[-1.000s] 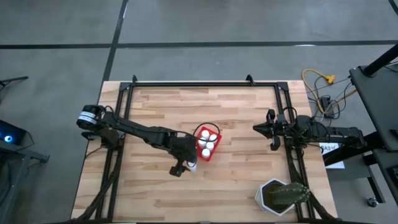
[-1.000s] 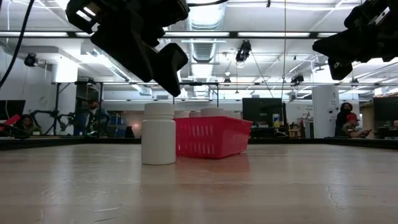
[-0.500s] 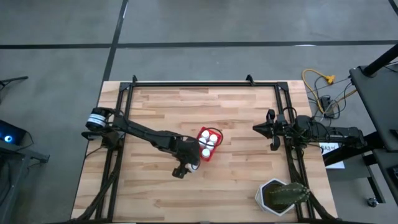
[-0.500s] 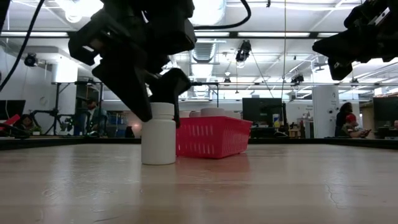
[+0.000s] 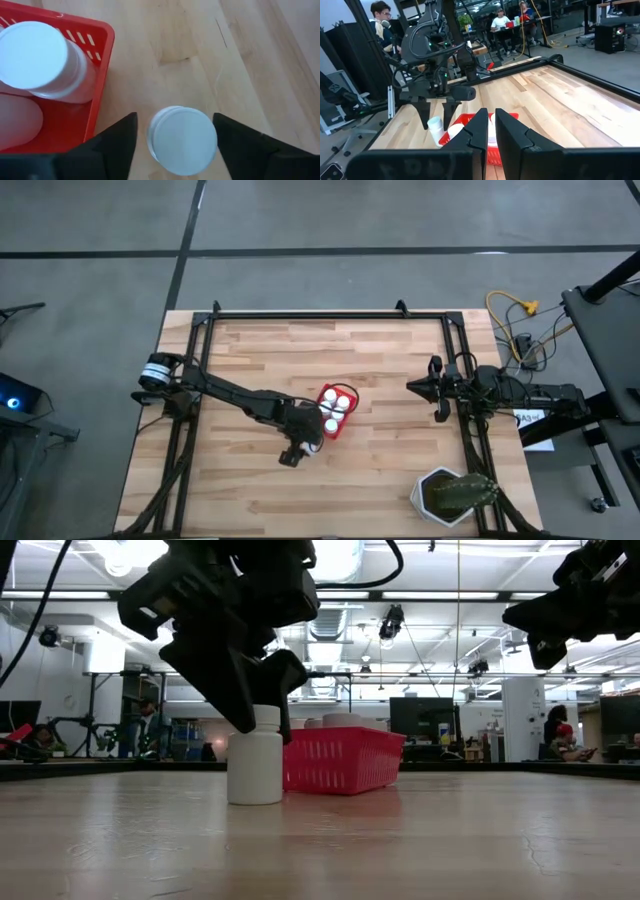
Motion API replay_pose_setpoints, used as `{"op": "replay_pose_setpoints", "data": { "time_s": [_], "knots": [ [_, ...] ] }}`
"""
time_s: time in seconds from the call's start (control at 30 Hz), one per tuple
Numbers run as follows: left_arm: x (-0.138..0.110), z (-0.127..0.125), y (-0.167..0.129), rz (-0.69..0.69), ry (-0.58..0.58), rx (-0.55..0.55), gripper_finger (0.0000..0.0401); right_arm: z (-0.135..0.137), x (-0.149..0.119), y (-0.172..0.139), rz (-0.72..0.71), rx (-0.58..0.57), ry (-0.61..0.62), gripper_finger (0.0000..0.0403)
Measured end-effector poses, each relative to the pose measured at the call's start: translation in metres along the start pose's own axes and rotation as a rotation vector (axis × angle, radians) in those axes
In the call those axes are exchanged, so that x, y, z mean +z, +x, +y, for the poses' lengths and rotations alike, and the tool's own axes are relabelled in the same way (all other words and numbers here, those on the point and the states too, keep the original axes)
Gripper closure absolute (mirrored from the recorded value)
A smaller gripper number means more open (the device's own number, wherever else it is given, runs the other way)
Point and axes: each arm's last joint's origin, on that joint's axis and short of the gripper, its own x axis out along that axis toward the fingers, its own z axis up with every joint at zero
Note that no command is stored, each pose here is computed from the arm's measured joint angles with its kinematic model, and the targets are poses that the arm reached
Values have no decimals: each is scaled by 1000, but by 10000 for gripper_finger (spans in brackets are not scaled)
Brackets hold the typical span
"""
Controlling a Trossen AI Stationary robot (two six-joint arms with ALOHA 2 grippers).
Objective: Pick and place pill bottles into a basket
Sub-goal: Put the white pill bottle into the red basket
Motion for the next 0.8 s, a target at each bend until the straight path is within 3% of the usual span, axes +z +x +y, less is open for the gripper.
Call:
{"op": "replay_pose_setpoints", "data": {
  "time_s": [0.23,0.4,0.6,0.8],
  "knots": [
    [0,-2,-1,-6,1,-57,262,0,0,0,0,0,-3,376],
    [1,-3,-4,-13,3,-66,262,0,0,0,0,0,-11,376],
    [11,-6,-27,-40,35,-56,262,0,0,0,0,0,-11,376],
    [30,-5,-62,-102,166,65,262,0,0,0,0,0,-16,376]
  ]
}}
